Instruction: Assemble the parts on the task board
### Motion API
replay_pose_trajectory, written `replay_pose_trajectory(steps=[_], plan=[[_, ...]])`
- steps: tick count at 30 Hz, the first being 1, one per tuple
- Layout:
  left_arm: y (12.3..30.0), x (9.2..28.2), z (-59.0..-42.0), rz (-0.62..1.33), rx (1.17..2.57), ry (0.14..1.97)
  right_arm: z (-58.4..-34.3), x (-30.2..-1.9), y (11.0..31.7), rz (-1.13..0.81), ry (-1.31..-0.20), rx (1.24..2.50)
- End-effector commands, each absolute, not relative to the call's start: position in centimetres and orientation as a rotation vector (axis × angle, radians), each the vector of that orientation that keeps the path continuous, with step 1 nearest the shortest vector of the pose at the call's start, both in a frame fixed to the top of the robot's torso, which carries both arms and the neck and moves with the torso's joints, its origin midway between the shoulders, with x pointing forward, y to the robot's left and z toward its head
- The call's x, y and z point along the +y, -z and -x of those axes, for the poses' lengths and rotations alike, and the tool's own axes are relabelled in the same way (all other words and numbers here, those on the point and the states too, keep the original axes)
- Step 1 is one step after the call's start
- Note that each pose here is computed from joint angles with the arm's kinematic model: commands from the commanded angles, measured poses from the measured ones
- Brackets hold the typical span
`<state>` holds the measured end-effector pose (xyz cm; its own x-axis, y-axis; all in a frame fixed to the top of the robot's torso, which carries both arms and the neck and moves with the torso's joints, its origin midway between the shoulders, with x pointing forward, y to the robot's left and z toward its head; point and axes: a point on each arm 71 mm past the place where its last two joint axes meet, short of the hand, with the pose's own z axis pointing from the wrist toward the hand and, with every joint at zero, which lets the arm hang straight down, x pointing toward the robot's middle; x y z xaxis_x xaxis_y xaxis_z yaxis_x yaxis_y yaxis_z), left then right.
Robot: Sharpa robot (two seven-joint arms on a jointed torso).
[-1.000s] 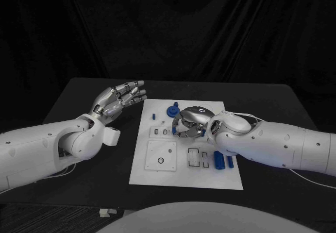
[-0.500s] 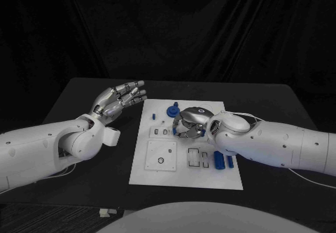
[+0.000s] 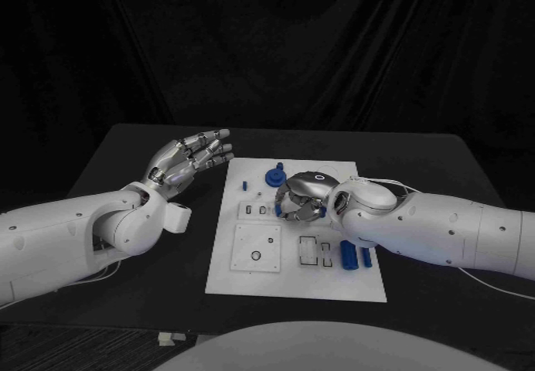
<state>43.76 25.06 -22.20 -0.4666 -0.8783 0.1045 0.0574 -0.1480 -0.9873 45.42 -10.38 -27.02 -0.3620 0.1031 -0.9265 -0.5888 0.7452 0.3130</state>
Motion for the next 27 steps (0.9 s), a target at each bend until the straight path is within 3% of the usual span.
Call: replay_pose_trajectory(steps=[1,22,27], plan=[[22.16,24.88,-43.69,0.964,1.413,1.721,-45.38,-10.42,27.28,0.380,-0.740,1.827],[22.25,24.88,-43.73,0.966,1.417,1.717,-45.42,-10.53,27.39,0.381,-0.733,1.836],[22.25,24.86,-43.73,0.966,1.416,1.717,-45.48,-10.94,26.96,0.372,-0.743,1.777]])
